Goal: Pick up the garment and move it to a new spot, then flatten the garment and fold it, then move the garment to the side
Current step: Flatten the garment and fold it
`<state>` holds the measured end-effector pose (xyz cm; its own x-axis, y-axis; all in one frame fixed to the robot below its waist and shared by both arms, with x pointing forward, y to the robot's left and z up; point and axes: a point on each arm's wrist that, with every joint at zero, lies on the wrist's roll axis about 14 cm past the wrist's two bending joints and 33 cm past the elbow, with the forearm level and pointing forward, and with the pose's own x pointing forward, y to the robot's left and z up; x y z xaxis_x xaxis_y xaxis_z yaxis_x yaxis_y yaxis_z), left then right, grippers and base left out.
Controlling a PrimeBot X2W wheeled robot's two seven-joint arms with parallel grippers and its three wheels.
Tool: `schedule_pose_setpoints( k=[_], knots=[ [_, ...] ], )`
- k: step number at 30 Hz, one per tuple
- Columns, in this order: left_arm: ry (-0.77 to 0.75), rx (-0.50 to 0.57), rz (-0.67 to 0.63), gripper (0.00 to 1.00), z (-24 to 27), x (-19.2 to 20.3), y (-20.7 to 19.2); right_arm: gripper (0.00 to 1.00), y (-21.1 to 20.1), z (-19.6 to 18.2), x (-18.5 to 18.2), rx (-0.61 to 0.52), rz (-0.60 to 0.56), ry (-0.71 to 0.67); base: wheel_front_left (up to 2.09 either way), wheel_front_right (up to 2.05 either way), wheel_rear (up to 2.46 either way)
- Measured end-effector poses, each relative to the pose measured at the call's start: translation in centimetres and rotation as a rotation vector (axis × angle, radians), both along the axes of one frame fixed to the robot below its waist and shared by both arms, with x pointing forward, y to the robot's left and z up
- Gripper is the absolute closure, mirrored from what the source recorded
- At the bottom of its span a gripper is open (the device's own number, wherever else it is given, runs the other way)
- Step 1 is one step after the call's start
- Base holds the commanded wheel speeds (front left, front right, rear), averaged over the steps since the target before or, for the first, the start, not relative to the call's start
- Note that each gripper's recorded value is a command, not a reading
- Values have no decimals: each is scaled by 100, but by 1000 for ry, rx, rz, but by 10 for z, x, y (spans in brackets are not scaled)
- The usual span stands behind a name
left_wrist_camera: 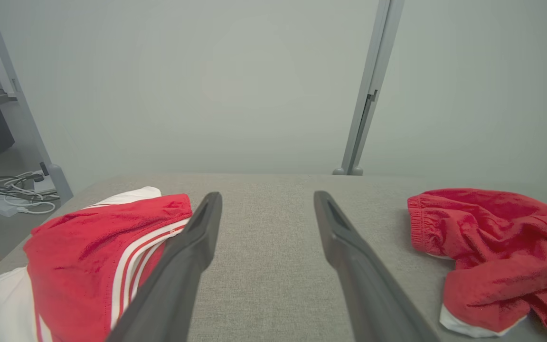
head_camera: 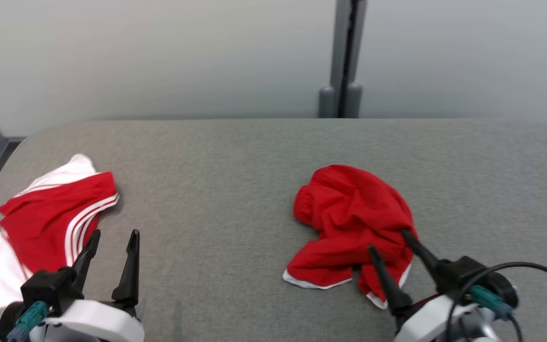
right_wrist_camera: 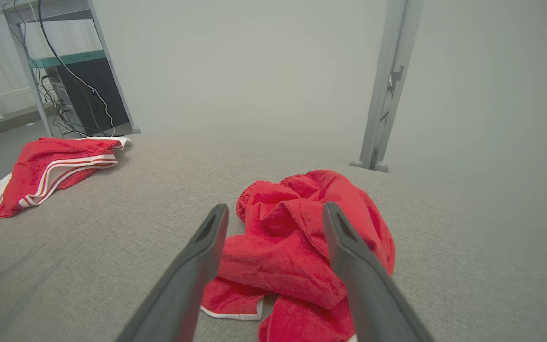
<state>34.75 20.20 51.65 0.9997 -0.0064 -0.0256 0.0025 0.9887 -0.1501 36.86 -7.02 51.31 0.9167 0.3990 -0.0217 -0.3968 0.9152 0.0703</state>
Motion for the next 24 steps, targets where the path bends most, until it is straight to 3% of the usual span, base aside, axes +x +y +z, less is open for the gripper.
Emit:
schedule_pose_setpoints(
  k=[6, 11, 20, 21, 22, 23, 24],
  knots=[
    [-10, -11, 50, 0, -1, 1, 14, 0, 68, -37, -6, -82, 254, 105, 0, 0, 0],
    [1, -11, 81, 0, -8, 4, 24, 0, 94, -82, -17, -174, 393, 222, 0, 0, 0],
    [25, 1, 127, 0, -21, 13, 40, 0, 95, -130, 0, -345, 466, 299, 0, 0, 0],
    [22, 3, 128, 0, -20, 15, 41, 23, 94, -134, 1, -367, 470, 308, 0, 0, 0],
    [18, 4, 131, 0, -20, 17, 42, 23, 96, -135, 2, -368, 476, 307, 0, 0, 0],
    [18, 4, 128, 0, -20, 18, 42, 63, 98, -137, 3, -378, 483, 312, 0, 0, 0],
    [17, 5, 129, 0, -21, 19, 43, 92, 99, -138, 5, -382, 486, 313, 0, 0, 0]
  ],
)
